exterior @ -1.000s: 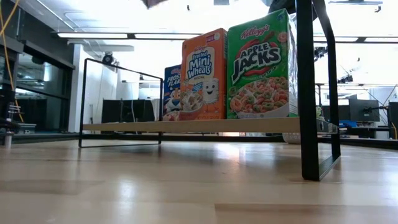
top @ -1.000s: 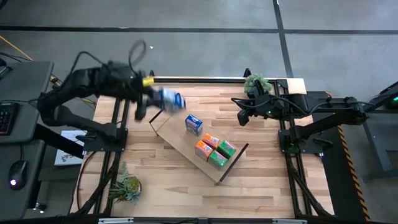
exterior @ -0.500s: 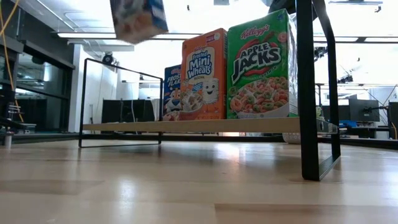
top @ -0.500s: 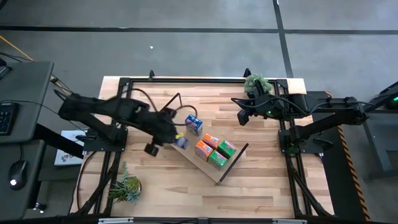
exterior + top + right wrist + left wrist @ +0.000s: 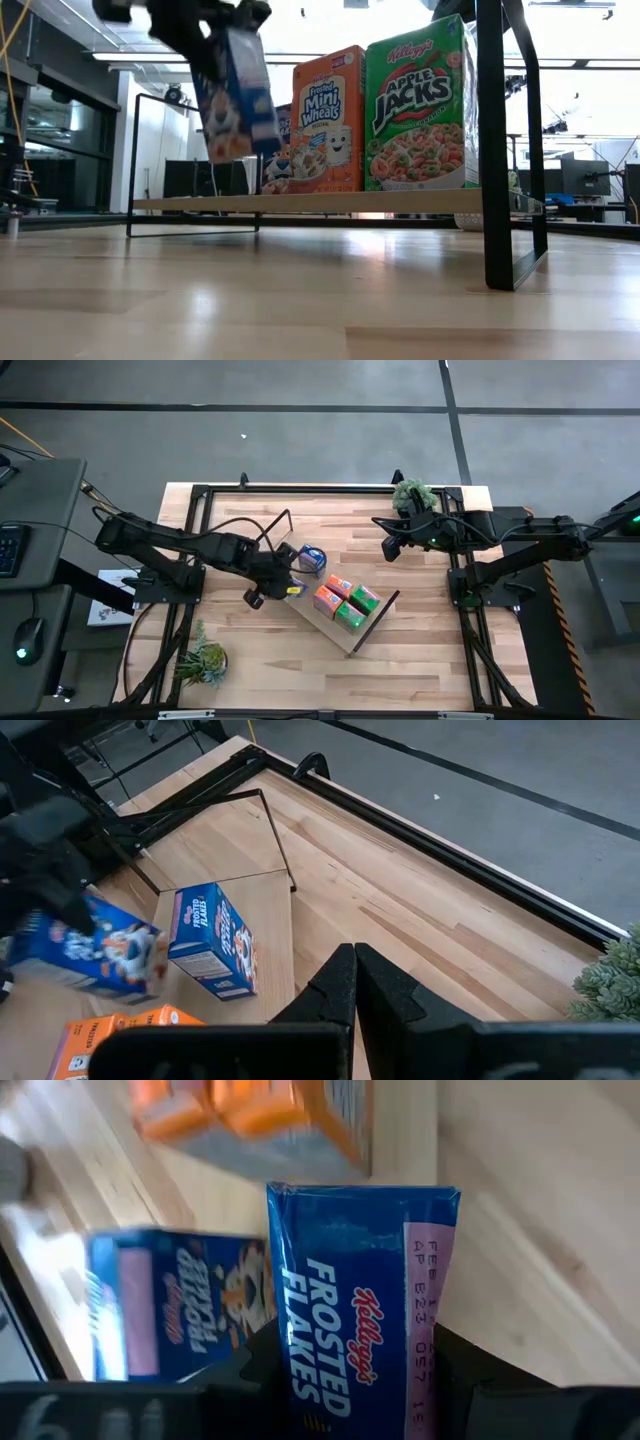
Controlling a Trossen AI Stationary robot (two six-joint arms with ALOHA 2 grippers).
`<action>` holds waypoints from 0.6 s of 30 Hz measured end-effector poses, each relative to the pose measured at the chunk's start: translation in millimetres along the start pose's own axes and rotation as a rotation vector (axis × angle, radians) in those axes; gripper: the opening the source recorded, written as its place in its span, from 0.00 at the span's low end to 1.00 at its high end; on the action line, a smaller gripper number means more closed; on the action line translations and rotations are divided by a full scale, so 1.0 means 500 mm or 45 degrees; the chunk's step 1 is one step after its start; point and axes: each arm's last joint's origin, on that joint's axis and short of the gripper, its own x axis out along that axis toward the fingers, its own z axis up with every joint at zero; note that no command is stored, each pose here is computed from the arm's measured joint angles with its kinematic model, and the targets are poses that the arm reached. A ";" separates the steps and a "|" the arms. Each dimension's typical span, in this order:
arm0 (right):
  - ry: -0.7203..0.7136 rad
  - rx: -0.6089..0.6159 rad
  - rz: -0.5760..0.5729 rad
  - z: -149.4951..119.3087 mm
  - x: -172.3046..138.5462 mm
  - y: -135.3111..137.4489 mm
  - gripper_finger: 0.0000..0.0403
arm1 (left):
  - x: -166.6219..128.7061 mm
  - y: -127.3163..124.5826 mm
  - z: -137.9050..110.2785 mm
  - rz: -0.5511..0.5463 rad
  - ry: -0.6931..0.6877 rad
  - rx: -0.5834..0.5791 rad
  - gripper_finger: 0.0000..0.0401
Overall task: Stack cereal on shelf
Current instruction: Put the blue cereal box on the shelf aligned with the blue cereal box
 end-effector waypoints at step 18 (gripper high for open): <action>-0.011 0.015 -0.010 0.001 0.000 0.000 0.00 | 0.090 0.023 -0.002 0.020 0.060 0.075 0.34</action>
